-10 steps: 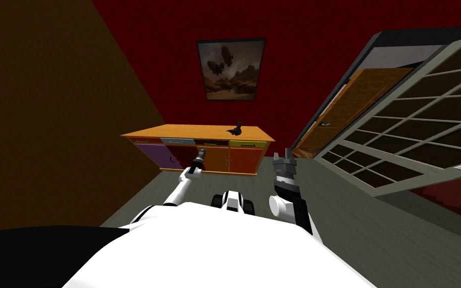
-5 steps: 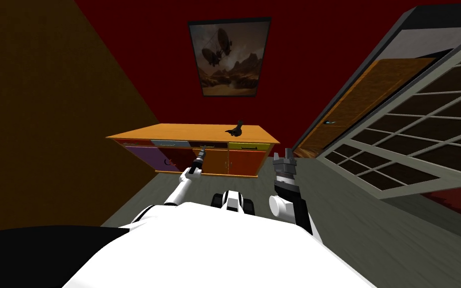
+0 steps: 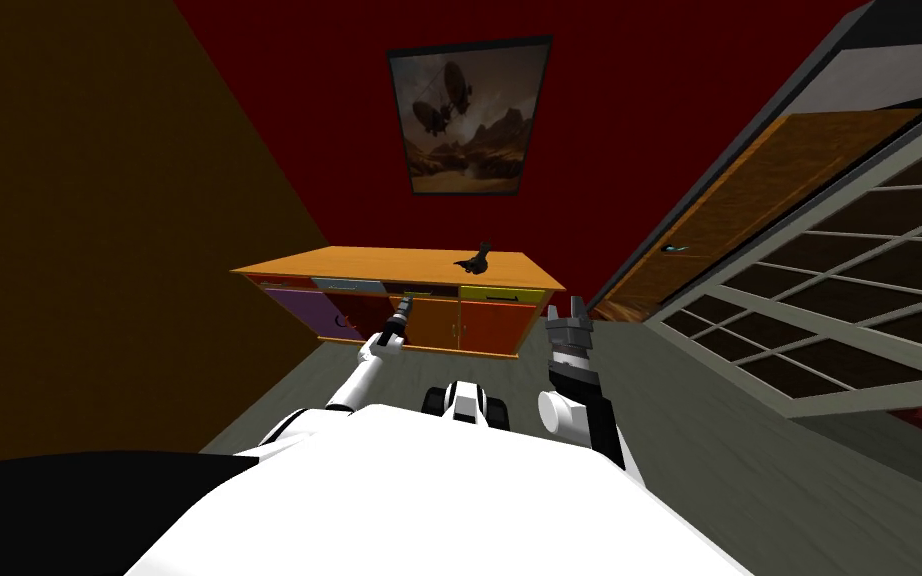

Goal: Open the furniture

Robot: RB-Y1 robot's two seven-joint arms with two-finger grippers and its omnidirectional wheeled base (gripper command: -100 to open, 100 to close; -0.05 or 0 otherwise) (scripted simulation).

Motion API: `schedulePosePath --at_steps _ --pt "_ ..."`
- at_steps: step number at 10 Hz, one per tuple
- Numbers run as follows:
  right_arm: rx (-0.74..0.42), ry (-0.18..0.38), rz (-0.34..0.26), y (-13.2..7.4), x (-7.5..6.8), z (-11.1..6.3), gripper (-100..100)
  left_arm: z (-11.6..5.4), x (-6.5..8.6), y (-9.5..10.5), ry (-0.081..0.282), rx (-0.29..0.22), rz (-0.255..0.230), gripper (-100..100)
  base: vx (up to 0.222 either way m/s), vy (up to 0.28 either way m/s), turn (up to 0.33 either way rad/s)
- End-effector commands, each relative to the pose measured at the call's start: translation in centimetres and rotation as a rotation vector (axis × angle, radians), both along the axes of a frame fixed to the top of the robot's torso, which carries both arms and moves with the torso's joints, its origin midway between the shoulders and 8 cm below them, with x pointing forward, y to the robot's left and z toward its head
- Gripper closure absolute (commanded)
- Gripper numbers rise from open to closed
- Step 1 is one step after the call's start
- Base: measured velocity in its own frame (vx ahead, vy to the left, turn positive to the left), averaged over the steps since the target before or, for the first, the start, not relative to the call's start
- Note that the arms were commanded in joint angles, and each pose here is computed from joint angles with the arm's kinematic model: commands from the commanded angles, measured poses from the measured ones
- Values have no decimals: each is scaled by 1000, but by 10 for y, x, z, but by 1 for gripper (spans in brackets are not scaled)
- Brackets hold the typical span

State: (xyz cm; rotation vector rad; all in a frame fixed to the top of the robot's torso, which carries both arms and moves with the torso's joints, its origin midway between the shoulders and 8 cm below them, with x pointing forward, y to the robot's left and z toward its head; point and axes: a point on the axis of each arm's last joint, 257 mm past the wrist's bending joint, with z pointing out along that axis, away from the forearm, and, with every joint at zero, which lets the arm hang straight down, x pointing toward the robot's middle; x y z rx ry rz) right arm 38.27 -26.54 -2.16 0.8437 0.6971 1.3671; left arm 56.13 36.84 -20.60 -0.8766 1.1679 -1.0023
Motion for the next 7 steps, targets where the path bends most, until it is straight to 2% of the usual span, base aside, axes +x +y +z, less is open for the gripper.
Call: schedulePosePath --at_steps 1,3,4,5,7 --pt "0 0 0 0 0 0 0 1 -3 -17 0 -1 -58 100 -63 -73 244" --pt "0 0 0 0 0 0 0 1 -6 -31 2 -2 -106 100 -64 -62 248" --pt "0 0 0 0 0 0 0 2 -5 -27 1 -1 -93 100 -24 -26 33" --pt "0 0 0 0 0 0 0 -3 -5 -27 10 -4 -90 -100 85 -10 -42" --pt "0 0 0 0 0 0 0 -7 -4 -27 15 -6 -85 -100 157 -24 -26"
